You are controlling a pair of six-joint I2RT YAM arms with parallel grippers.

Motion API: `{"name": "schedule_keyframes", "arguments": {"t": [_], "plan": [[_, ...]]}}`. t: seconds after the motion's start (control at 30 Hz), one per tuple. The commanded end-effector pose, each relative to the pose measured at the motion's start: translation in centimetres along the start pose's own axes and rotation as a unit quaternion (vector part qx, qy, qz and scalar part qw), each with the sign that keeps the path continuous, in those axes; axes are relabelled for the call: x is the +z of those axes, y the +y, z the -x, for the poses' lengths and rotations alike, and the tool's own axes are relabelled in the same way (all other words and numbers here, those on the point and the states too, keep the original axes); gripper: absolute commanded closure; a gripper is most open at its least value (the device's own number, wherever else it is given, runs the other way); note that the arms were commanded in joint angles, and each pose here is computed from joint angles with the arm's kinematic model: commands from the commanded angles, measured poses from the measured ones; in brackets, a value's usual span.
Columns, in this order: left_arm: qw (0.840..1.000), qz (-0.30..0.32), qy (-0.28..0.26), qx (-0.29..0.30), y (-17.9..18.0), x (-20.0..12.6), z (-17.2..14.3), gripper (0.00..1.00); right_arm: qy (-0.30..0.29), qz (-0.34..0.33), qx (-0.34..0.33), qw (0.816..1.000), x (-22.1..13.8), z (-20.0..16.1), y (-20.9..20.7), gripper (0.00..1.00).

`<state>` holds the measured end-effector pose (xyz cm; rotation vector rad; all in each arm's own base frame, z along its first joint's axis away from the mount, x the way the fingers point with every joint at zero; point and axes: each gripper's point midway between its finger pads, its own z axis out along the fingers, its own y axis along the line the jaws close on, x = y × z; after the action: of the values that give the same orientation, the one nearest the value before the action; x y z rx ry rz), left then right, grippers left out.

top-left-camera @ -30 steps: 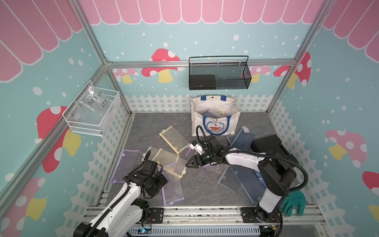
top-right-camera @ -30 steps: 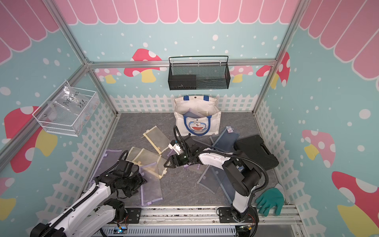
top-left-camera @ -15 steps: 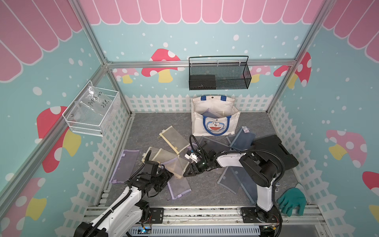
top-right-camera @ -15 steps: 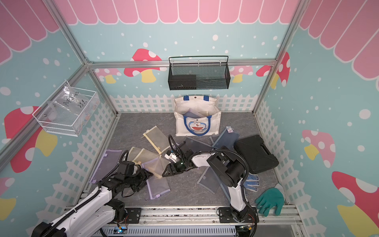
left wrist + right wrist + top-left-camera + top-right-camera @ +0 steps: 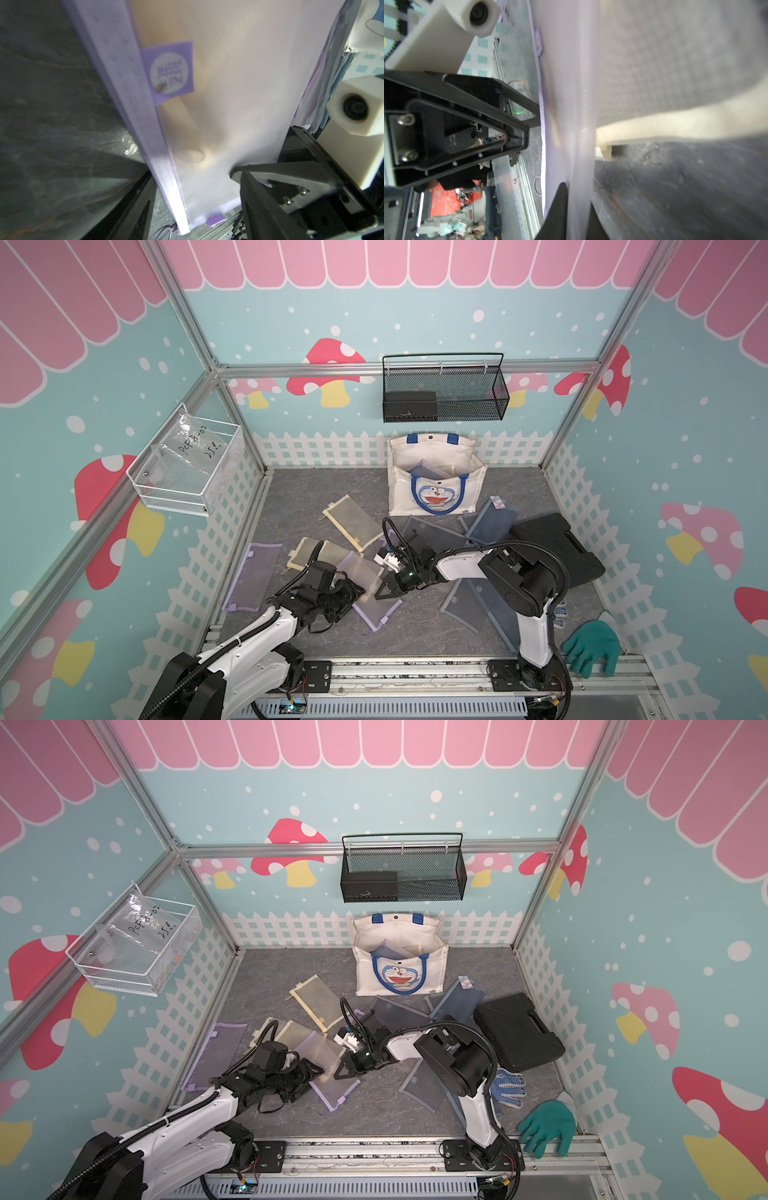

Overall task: Put the pencil pouch into the canvas bag
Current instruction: Pick up the pencil pouch, then place the pencil pouch in the canvas bag.

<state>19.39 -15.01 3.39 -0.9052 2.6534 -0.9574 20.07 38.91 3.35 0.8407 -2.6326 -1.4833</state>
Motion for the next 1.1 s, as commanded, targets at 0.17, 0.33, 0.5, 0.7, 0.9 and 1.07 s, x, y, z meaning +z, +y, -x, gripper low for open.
{"name": "schedule_keyframes", "arguments": {"t": [0.17, 0.33, 0.5, 0.7, 0.9, 1.07], "plan": [[0.997, 0.068, -0.021, 0.042, 0.0, -2.0, 0.9, 0.33, -0.041, -0.03, -0.053, 0.997, -3.9, 1.4, 4.1, 1.0], [0.994, 0.073, -0.045, 0.072, -2.2, -3.4, 2.3, 0.33, -0.102, -0.029, -0.093, 0.99, -7.2, 3.6, 7.9, 1.0], [0.991, 0.075, -0.068, 0.093, -4.2, -4.3, 3.6, 0.33, -0.194, -0.042, -0.114, 0.973, -12.2, 7.1, 11.4, 1.0], [0.987, 0.083, -0.074, 0.113, -5.5, -4.2, 4.6, 0.33, -0.367, -0.047, -0.086, 0.925, -21.8, 12.0, 14.8, 1.0], [0.982, 0.068, -0.077, 0.158, -8.0, -4.8, 5.1, 0.3, -0.504, -0.077, -0.029, 0.86, -30.2, 15.6, 15.2, 1.0], [0.974, 0.081, -0.097, 0.19, -8.8, -6.1, 5.8, 0.25, -0.59, -0.098, 0.062, 0.799, -35.4, 16.9, 13.2, 1.0]]}}
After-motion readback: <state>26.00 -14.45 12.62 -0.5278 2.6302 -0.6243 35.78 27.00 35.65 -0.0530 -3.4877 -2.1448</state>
